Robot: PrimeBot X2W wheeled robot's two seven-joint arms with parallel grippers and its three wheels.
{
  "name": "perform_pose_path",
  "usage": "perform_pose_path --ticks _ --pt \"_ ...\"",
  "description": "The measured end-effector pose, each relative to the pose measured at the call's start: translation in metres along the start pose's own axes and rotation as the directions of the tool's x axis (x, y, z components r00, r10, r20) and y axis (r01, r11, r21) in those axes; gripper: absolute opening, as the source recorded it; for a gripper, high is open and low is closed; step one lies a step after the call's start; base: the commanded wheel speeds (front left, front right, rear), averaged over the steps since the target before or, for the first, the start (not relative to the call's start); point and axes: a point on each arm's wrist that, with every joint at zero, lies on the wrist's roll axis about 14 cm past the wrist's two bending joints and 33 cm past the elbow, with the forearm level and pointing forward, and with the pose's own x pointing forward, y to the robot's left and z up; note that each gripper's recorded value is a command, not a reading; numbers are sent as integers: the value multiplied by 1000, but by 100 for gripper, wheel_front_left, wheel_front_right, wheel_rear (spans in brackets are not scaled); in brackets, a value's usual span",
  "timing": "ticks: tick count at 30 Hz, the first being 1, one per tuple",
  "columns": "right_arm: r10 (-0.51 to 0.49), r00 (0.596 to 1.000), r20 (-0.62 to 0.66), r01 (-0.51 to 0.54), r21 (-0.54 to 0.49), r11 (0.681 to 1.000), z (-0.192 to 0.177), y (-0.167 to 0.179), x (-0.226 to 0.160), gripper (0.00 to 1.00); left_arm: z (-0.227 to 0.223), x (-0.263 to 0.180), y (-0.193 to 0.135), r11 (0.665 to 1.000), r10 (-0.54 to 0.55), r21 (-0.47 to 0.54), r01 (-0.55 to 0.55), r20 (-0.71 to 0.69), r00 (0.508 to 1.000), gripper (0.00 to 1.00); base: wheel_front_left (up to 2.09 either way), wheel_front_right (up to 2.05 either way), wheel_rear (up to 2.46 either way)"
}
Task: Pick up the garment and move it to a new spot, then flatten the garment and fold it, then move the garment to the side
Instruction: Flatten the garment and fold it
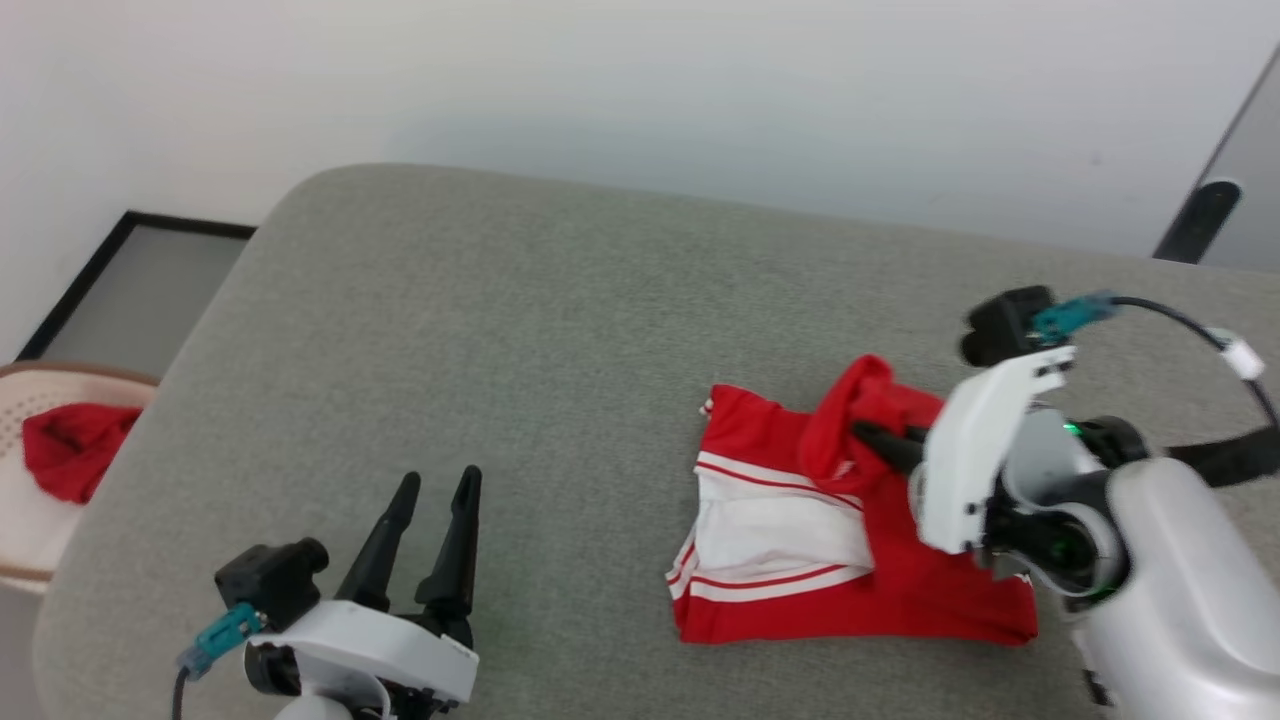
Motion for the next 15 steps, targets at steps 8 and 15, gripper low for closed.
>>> perform_pose_path --ticks 8,15 --pt "71 995 -72 -73 -34 997 -13 37 41 0 5 -3 12 999 45 2 -45 16 999 100 0 0 0" --pt "56 991 -123 -63 -52 997 -26 36 58 100 8 -5 21 997 74 22 -74 21 997 100 0 0 0"
